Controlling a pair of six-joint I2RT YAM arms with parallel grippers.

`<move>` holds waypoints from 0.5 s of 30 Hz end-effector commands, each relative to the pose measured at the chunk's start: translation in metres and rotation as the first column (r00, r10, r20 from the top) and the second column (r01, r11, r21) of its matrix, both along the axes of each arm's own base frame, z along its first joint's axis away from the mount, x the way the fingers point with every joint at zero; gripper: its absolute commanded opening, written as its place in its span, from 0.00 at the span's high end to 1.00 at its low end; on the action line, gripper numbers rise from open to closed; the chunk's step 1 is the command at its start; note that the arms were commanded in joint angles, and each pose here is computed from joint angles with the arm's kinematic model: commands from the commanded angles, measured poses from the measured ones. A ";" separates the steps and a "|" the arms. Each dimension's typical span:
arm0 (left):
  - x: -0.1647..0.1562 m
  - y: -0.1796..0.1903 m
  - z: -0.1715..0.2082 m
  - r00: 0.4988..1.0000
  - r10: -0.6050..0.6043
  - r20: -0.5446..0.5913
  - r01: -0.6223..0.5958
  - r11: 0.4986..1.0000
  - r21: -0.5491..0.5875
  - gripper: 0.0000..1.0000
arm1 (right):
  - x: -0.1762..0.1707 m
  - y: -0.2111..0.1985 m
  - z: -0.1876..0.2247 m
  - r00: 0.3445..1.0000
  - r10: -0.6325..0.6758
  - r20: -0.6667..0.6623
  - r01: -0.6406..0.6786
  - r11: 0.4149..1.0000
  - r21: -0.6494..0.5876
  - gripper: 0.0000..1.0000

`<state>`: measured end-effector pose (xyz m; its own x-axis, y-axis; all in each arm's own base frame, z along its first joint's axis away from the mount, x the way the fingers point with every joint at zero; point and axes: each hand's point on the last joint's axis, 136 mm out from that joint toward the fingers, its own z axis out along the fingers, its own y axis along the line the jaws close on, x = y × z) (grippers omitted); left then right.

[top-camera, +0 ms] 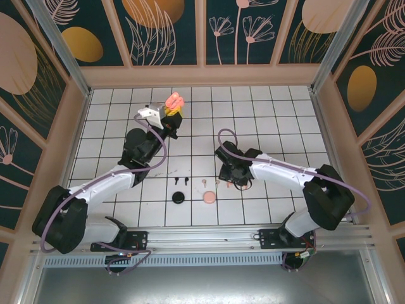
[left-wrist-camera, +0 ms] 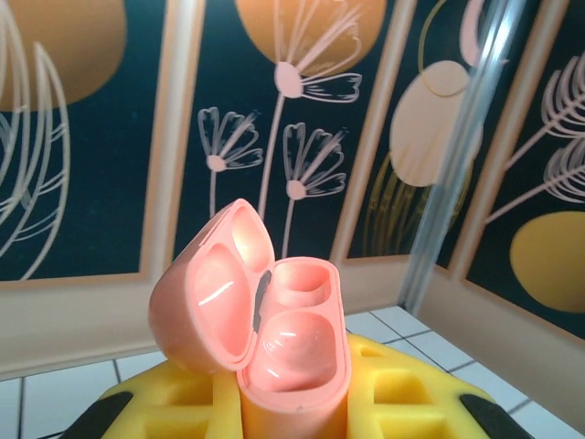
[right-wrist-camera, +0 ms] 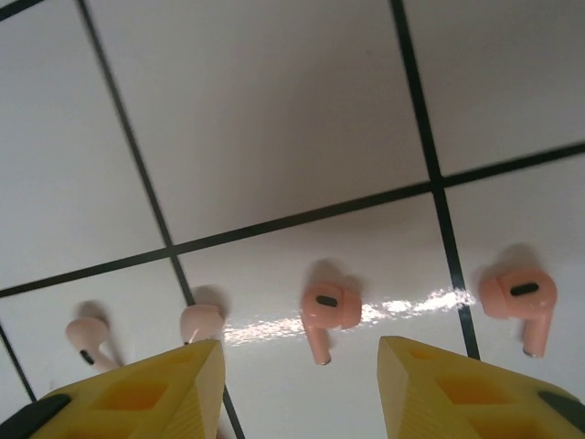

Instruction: Insert the wireless bluetooth earbuds into the charging case

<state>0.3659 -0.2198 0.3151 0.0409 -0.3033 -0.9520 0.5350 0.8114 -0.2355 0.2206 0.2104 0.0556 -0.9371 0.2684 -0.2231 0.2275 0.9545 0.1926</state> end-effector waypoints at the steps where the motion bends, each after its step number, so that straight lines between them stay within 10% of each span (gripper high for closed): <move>1: 0.004 0.016 0.014 0.992 0.104 0.070 -0.100 0.993 -0.065 1.00 | -0.005 -0.010 -0.002 0.992 -0.127 -0.017 0.126 0.991 -0.034 0.52; 15: 0.010 0.007 0.003 0.997 0.072 0.030 -0.071 0.997 -0.039 1.00 | -0.002 -0.003 -0.018 0.988 -0.143 -0.052 0.140 0.988 -0.063 0.54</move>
<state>0.3777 -0.2119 0.3013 0.0482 -0.3069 -0.9505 0.4686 0.8474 -0.2499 0.2149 0.2052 0.0339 -0.9099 0.3766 -0.1738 0.3574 0.9245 0.1323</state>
